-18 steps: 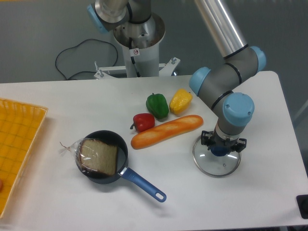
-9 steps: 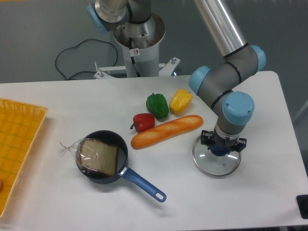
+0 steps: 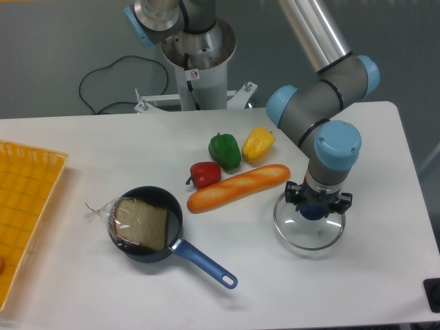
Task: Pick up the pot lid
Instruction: 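Lift the glass lid by its knob and move it toward the baguette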
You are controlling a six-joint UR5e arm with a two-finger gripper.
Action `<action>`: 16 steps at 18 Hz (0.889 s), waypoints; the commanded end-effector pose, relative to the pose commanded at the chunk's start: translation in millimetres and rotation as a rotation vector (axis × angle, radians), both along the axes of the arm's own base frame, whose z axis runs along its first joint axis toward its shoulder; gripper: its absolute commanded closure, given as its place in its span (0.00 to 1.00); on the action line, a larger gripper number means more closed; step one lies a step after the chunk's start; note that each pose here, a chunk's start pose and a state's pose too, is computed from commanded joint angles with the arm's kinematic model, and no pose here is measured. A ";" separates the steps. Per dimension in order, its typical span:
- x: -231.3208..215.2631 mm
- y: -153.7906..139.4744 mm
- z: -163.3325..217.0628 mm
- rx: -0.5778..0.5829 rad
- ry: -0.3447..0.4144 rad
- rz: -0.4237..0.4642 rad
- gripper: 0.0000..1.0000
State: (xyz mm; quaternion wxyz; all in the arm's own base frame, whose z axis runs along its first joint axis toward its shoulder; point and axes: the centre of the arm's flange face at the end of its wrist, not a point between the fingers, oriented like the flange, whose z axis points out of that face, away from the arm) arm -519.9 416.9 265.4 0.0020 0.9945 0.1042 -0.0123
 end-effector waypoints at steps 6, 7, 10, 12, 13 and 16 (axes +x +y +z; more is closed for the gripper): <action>21.3 10.1 35.7 -0.006 -0.010 -0.064 0.46; 24.3 8.2 43.3 -0.010 -0.013 -0.089 0.46; 30.3 4.4 53.2 -0.022 -0.027 -0.152 0.46; 30.6 3.8 52.8 -0.027 -0.030 -0.153 0.47; 30.0 3.1 53.9 -0.025 -0.028 -0.152 0.47; 31.3 3.5 56.8 -0.024 -0.023 -0.153 0.48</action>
